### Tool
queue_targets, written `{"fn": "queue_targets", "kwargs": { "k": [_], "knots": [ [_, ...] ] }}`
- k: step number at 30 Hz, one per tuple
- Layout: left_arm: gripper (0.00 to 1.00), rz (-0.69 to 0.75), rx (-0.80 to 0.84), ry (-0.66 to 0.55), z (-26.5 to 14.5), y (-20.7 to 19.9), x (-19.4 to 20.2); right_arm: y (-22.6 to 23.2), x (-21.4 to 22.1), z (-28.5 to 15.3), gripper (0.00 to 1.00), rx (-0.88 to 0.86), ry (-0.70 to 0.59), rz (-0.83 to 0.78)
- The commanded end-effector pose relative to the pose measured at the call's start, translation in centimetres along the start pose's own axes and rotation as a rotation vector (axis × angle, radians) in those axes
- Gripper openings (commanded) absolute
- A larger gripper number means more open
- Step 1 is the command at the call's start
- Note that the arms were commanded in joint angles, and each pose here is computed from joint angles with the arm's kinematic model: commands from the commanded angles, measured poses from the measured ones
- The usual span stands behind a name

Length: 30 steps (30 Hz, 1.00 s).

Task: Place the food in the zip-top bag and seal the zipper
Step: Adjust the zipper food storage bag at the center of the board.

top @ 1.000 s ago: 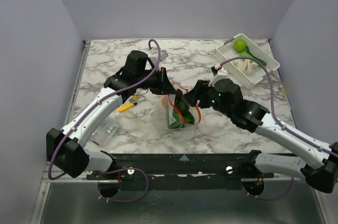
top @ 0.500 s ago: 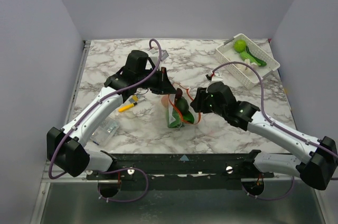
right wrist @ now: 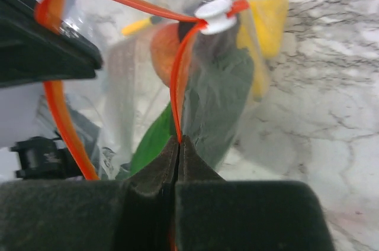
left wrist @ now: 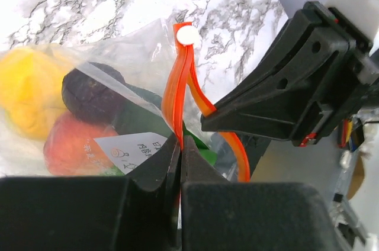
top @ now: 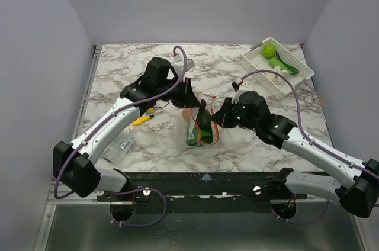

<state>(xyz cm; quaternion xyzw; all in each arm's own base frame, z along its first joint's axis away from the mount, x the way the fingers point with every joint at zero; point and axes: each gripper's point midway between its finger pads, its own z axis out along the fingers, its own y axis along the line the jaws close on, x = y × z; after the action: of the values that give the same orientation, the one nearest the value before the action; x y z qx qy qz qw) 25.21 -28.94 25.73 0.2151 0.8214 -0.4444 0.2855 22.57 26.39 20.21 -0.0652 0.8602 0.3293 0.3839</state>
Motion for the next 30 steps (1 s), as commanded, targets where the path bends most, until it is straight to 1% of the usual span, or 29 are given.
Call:
{"fn": "queue_targets", "kwargs": {
  "k": [1, 3, 6, 9, 13, 17, 20, 24, 26, 28, 30],
  "knots": [
    [0.11, 0.181, 0.048, -0.059, -0.5, -3.3, -1.0, 4.6, -3.3, -1.2, 0.00, -0.159, -0.076, 0.210],
    [0.19, 0.216, 0.042, -0.052, -0.1, -3.7, -0.5, 4.9, -3.6, -0.9, 0.00, -0.160, -0.089, 0.310],
    [0.40, 0.265, 0.008, -0.037, 0.2, -4.0, 0.4, 4.3, -4.7, -0.4, 0.00, -0.124, -0.144, 0.403],
    [0.57, 0.319, -0.075, -0.030, -0.3, -4.0, 0.8, 4.0, -5.1, -0.3, 0.00, -0.100, -0.164, 0.495],
    [0.68, 0.355, -0.149, -0.037, -0.7, -3.4, 1.5, 4.3, -5.5, -0.6, 0.00, -0.130, -0.189, 0.606],
    [0.75, 0.415, -0.247, -0.042, -0.1, -2.2, 2.6, 4.7, -5.4, -0.5, 0.00, -0.152, -0.174, 0.679],
    [0.75, 0.415, -0.353, -0.063, 0.1, -1.1, 2.3, 4.8, -5.5, -0.4, 0.00, -0.154, -0.173, 0.704],
    [0.75, 0.407, -0.443, -0.074, 0.3, -0.6, 1.6, 4.7, -5.8, -0.6, 0.00, -0.140, -0.182, 0.725],
    [0.71, 0.387, -0.470, -0.070, 0.5, -0.2, 1.6, 5.0, -6.1, -0.7, 0.00, -0.149, -0.182, 0.724],
    [0.60, 0.375, -0.483, -0.066, 0.5, 0.0, 1.6, 5.3, -6.1, -0.6, 0.01, -0.156, -0.171, 0.705],
    [0.40, 0.367, -0.507, -0.066, 0.2, 0.3, 1.5, 5.1, -5.9, -0.6, 0.00, -0.141, -0.168, 0.667]
  ]
}}
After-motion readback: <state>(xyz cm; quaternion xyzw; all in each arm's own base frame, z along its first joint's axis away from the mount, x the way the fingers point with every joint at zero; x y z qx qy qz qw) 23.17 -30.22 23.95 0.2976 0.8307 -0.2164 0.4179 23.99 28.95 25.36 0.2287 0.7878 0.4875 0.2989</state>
